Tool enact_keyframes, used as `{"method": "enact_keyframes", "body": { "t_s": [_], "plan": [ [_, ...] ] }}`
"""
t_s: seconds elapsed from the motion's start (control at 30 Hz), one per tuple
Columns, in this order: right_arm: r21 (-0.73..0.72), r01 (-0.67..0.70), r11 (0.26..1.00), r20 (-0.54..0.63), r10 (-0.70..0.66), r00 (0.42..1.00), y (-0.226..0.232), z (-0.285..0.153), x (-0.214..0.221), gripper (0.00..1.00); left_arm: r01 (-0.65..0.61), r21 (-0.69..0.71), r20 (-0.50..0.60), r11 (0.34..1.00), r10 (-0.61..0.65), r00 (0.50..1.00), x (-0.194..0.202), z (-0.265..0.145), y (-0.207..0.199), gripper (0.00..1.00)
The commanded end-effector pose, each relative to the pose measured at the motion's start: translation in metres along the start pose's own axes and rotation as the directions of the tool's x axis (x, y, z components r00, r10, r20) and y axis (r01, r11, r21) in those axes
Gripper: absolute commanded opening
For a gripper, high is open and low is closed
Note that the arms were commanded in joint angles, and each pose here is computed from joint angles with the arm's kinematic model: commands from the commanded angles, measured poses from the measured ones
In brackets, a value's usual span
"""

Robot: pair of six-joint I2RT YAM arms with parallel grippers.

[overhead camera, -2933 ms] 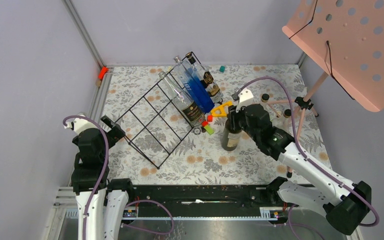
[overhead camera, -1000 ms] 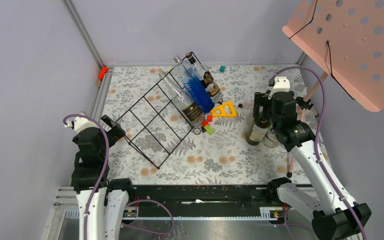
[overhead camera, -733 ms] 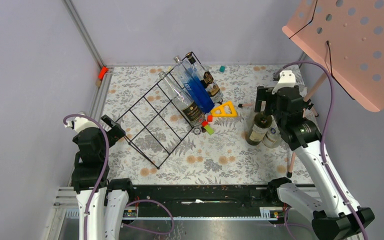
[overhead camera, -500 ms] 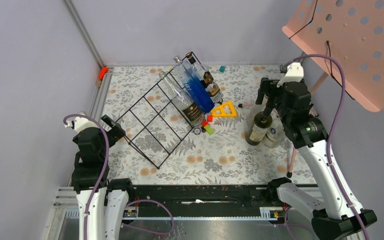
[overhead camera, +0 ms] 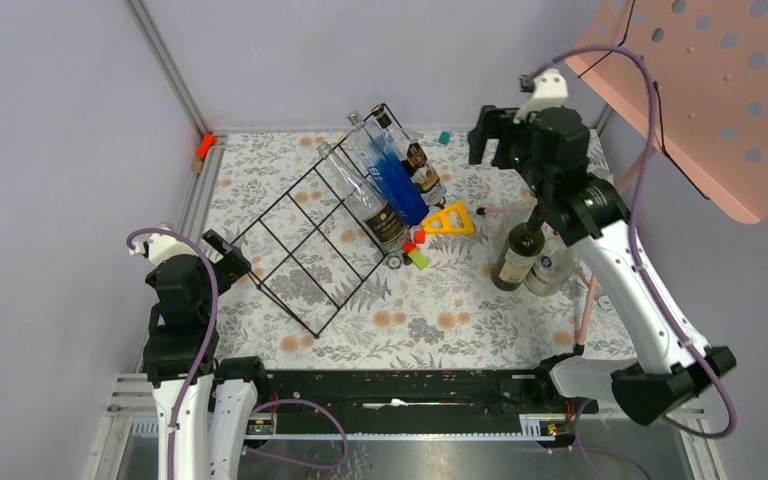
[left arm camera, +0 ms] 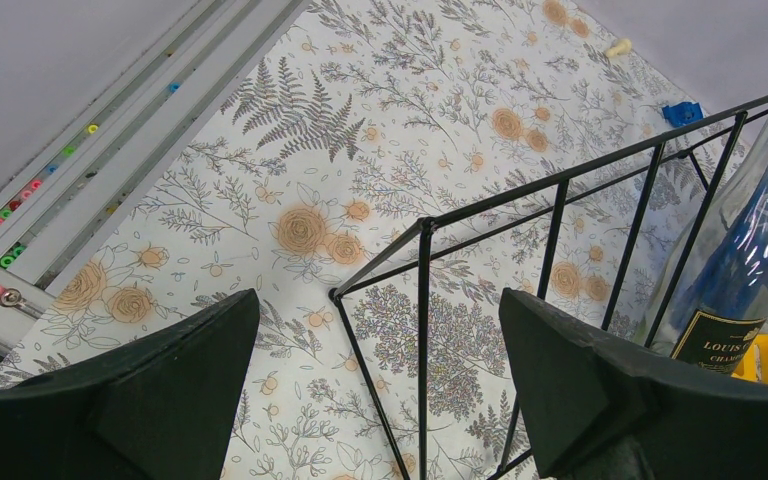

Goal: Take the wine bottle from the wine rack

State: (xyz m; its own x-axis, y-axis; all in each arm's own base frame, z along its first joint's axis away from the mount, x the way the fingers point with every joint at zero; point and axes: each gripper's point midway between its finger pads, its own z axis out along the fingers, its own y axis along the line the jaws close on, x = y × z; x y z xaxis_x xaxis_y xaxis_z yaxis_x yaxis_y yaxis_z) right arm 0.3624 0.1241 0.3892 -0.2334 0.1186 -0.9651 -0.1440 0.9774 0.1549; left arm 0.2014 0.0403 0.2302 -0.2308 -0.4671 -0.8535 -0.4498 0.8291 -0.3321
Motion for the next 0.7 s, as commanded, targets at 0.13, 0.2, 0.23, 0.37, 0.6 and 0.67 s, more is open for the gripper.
{"method": "enact_keyframes", "body": {
  "t_s": [0.13, 0.2, 0.23, 0.37, 0.6, 0.67],
  "plan": [
    [-0.324, 0.137, 0.936, -0.04, -0.158, 0.987, 0.109, 0.026, -0.007, 0.91, 0.001, 0.01, 0.037, 1.0, -0.002, 0.999, -0.01, 0.003, -0.003, 0.99],
    [-0.408, 0.14, 0.902, -0.066, -0.182, 0.981, 0.132, 0.031, 0.001, 0.9, 0.001, 0.009, 0.036, 1.0, -0.001, 0.999, -0.01, 0.003, -0.003, 0.99],
    [-0.448, 0.131, 0.885, -0.08, -0.185, 0.979, 0.142, 0.033, 0.005, 0.89, 0.0, 0.008, 0.035, 1.0, -0.001, 0.999, -0.009, 0.003, -0.003, 0.99],
    [-0.527, 0.114, 0.842, -0.106, -0.198, 0.974, 0.172, 0.05, 0.008, 0.85, -0.003, 0.007, 0.025, 1.0, 0.003, 1.0, -0.008, 0.005, -0.004, 0.99],
    [-0.679, 0.125, 0.723, -0.143, -0.298, 0.944, 0.227, 0.078, 0.043, 0.82, -0.005, 0.003, 0.016, 1.0, 0.005, 1.0, -0.007, 0.006, -0.003, 0.99],
    [-0.691, 0.142, 0.708, -0.138, -0.323, 0.936, 0.237, 0.089, 0.055, 0.8, -0.006, 0.0, 0.017, 1.0, 0.006, 1.0, -0.007, 0.006, -0.003, 0.99]
  ]
}}
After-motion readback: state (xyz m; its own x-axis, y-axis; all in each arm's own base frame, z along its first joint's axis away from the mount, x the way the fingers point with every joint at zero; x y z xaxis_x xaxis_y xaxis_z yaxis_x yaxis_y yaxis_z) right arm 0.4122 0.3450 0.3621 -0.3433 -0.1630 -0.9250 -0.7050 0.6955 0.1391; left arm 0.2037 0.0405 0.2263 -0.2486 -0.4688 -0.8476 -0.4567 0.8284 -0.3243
